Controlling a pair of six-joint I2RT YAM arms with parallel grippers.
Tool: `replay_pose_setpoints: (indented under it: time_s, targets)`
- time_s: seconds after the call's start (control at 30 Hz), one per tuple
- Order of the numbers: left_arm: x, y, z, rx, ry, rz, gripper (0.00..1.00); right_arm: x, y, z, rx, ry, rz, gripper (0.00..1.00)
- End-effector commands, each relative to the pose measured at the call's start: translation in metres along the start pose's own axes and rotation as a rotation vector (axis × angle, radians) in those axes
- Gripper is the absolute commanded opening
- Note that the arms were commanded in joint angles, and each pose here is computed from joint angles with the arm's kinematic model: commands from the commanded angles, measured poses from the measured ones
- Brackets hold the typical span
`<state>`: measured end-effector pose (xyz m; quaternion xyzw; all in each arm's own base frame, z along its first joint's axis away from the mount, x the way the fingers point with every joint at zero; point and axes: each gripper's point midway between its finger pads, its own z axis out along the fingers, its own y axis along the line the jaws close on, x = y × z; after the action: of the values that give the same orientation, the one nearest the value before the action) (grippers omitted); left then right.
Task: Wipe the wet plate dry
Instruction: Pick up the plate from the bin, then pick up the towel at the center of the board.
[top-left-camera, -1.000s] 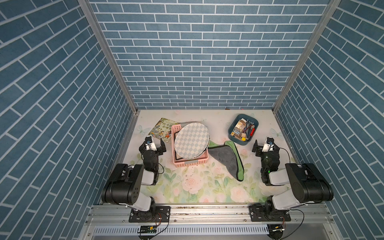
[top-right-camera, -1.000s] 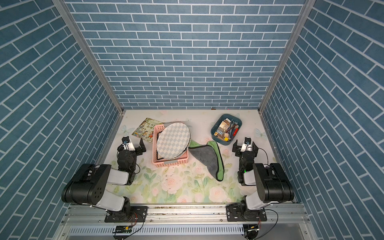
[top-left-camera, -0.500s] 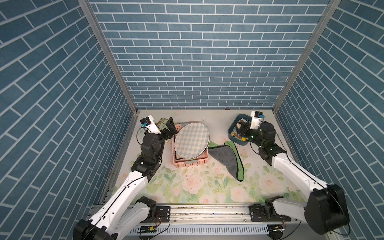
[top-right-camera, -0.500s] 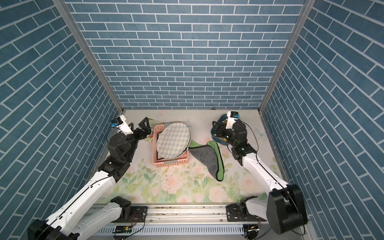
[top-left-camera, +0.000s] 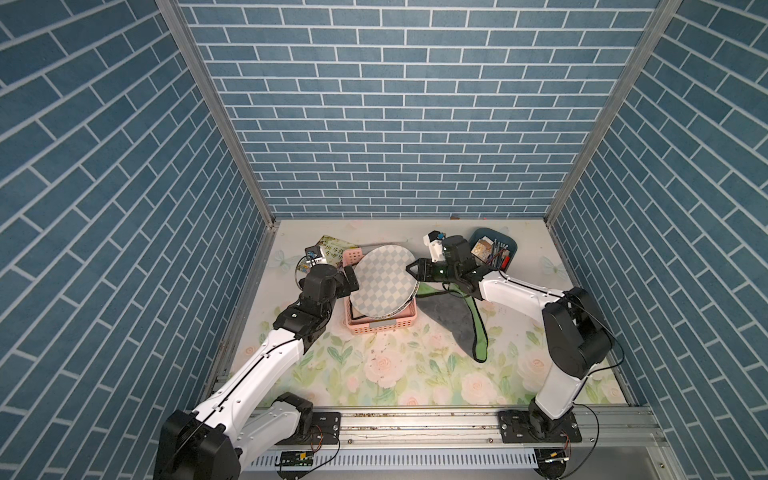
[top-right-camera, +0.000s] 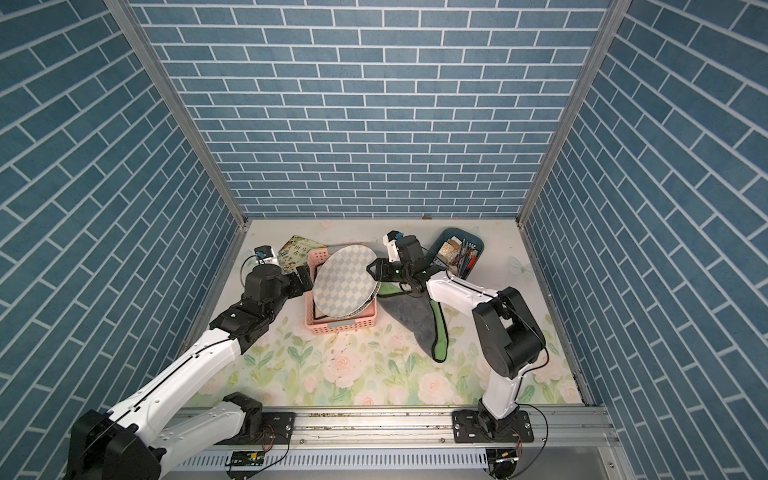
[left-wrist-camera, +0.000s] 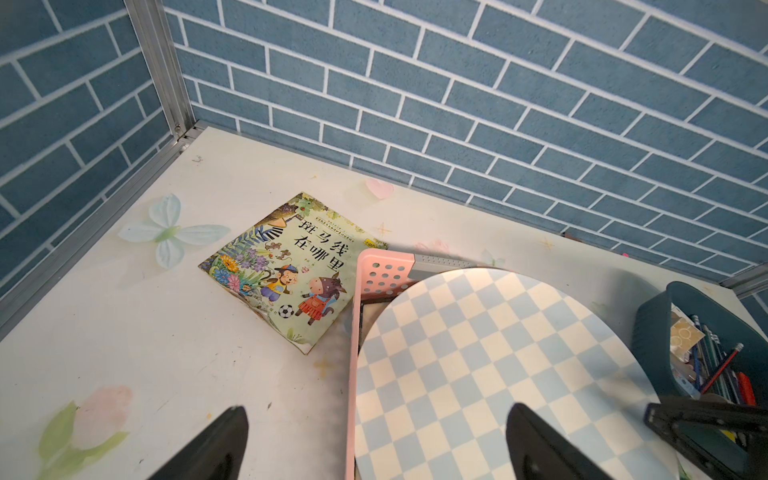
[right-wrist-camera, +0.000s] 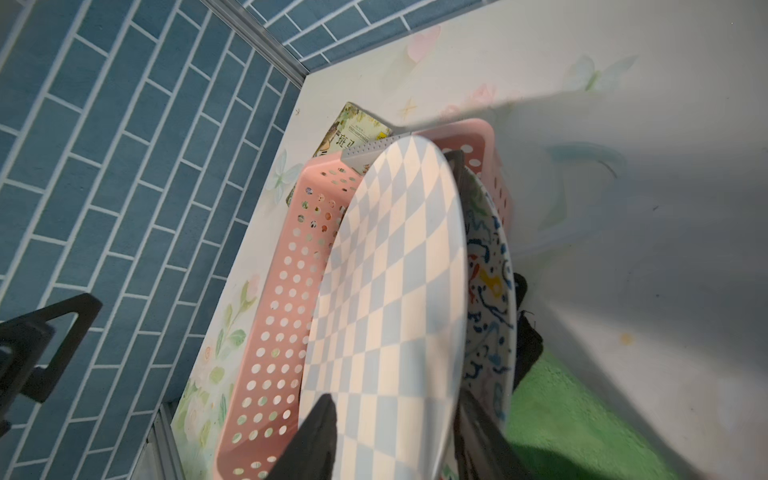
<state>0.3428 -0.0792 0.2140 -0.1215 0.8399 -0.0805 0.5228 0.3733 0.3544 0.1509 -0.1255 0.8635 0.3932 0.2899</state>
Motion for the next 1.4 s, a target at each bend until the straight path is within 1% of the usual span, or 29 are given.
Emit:
replay_pose_setpoints:
  time_s: [0.0,0.1,0.2,0.3,0.37,0.43,0.5,0.53,0.57,0.67,0.77,0.83,0.93,1.0,1.03,1.1,1.13,1.2,1.27,1.33,1.37]
  targets:
    - [0.017,0.003,0.004,-0.004,0.049,0.017,1.00,-0.007,0.025,0.006,-0.084,0.010,-0.020,0.48]
    - [0.021,0.004,0.005,-0.005,0.055,0.014,1.00,-0.010,0.049,0.005,-0.176,0.003,-0.020,0.43]
    - [0.022,0.005,0.005,-0.003,0.052,0.016,1.00,-0.006,0.063,0.007,-0.215,-0.011,-0.010,0.37]
    - [0.024,0.005,0.005,0.003,0.046,0.004,1.00,0.009,0.064,0.027,-0.222,0.026,0.018,0.35]
    - [0.022,0.004,0.004,0.006,0.039,-0.009,1.00,0.013,0.063,0.036,-0.221,0.055,0.027,0.30]
    - [0.017,0.000,0.000,0.031,0.027,-0.015,1.00,0.005,0.068,0.034,-0.226,0.041,0.013,0.22]
    - [0.010,-0.005,-0.007,0.060,0.006,-0.021,1.00,-0.014,0.080,0.019,-0.237,-0.025,-0.032,0.13]
    - [0.006,-0.008,-0.011,0.079,-0.002,-0.022,1.00,-0.027,0.085,0.009,-0.230,-0.068,-0.056,0.05]
    - [0.003,-0.014,-0.016,0.102,-0.007,-0.020,1.00,-0.039,0.086,-0.001,-0.221,-0.105,-0.065,0.00]
    - [-0.006,-0.044,-0.036,0.201,-0.026,-0.002,1.00,-0.084,0.081,-0.050,-0.181,-0.245,-0.044,0.00]
    - [0.002,-0.089,-0.055,0.300,-0.019,0.040,1.00,-0.125,0.050,-0.116,-0.120,-0.429,0.007,0.00]
    - [0.017,-0.124,-0.064,0.347,0.005,0.084,1.00,-0.140,0.017,-0.158,-0.025,-0.533,0.047,0.00]
    - [0.058,-0.179,-0.062,0.363,0.065,0.209,1.00,-0.145,-0.034,-0.213,0.156,-0.641,0.108,0.00]
    - [0.088,-0.213,-0.054,0.351,0.113,0.300,1.00,-0.140,-0.061,-0.245,0.255,-0.697,0.156,0.00]
    - [0.088,-0.234,-0.055,0.367,0.109,0.308,1.00,-0.136,-0.071,-0.261,0.292,-0.725,0.179,0.00]
    - [0.119,-0.263,-0.037,0.357,0.160,0.368,1.00,-0.125,-0.085,-0.289,0.355,-0.794,0.224,0.00]
    - [0.140,-0.271,-0.024,0.350,0.204,0.400,1.00,-0.120,-0.088,-0.301,0.373,-0.825,0.240,0.00]
    - [0.166,-0.289,-0.008,0.360,0.254,0.426,1.00,-0.110,-0.090,-0.317,0.404,-0.860,0.258,0.00]
    - [0.193,-0.300,0.007,0.372,0.298,0.468,1.00,-0.102,-0.089,-0.332,0.431,-0.889,0.262,0.00]
    - [0.225,-0.301,0.029,0.350,0.364,0.517,1.00,-0.095,-0.082,-0.342,0.429,-0.911,0.252,0.00]
    - [0.235,-0.301,0.037,0.336,0.390,0.532,1.00,-0.093,-0.080,-0.345,0.425,-0.913,0.248,0.00]
